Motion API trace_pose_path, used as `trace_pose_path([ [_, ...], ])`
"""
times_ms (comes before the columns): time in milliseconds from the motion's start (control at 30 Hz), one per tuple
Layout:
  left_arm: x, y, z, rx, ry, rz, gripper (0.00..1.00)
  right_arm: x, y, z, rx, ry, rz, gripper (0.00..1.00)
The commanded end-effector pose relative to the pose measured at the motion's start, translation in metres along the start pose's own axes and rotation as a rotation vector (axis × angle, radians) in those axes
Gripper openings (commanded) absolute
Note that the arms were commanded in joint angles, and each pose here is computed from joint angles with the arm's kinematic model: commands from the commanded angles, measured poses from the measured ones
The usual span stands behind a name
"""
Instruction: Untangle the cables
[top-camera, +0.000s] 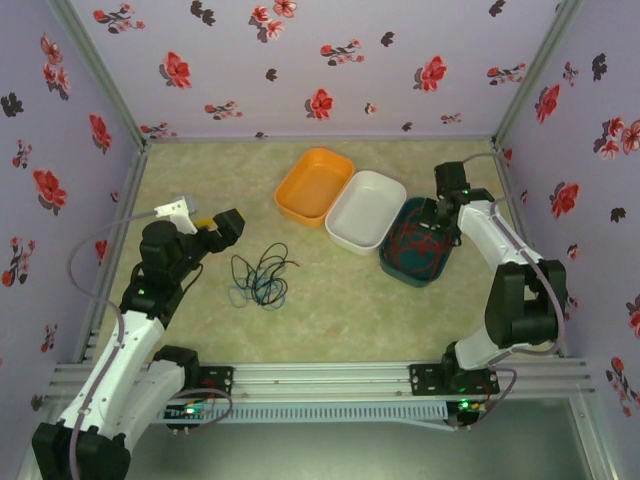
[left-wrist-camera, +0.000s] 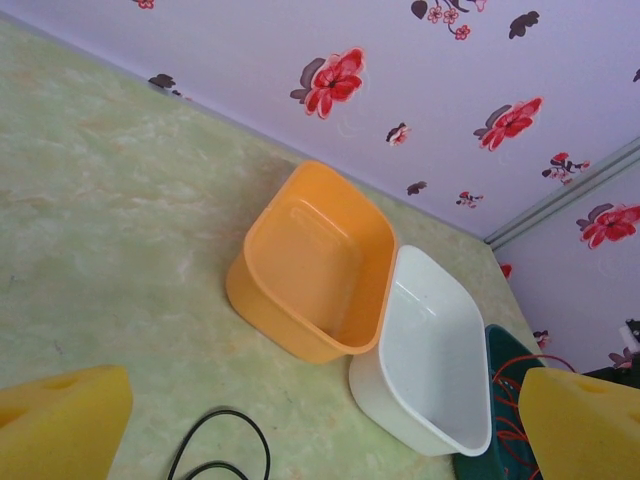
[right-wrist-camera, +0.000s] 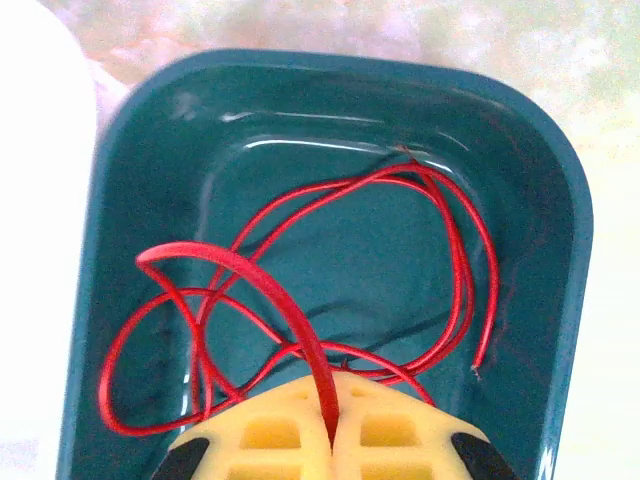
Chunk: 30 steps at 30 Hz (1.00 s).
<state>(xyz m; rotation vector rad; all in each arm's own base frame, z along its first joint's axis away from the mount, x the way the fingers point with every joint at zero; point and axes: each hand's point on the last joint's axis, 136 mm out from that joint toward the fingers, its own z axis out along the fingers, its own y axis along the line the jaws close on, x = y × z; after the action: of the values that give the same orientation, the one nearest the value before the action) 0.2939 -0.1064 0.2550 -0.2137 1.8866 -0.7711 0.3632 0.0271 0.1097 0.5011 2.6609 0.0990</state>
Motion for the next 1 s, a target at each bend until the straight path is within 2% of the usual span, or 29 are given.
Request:
trace_pose_path([
  [0,0.0,0.005,-0.001,-0.019,-0.007,-0.002,1.0,-0.002,-0.006,0.015,-0.007,-0.01,0.039,0.01],
  [467,0.005,0.009,0.0,-0.033,0.012,-0.011,1.0,0.01,-0.014,0.05,0.034,0.048,0.013,0.05],
  [600,0.008,0.011,0.001,-0.041,0.027,-0.014,1.0,0.006,-0.016,0.044,0.047,0.034,0.006,0.13],
  [867,0.014,0.019,0.001,-0.09,0.059,-0.023,1.0,-0.006,-0.022,0.005,0.073,-0.045,-0.009,0.34],
  [967,0.016,0.024,0.001,-0.118,0.069,-0.026,1.0,-0.008,-0.025,-0.007,0.082,-0.067,-0.013,0.38],
])
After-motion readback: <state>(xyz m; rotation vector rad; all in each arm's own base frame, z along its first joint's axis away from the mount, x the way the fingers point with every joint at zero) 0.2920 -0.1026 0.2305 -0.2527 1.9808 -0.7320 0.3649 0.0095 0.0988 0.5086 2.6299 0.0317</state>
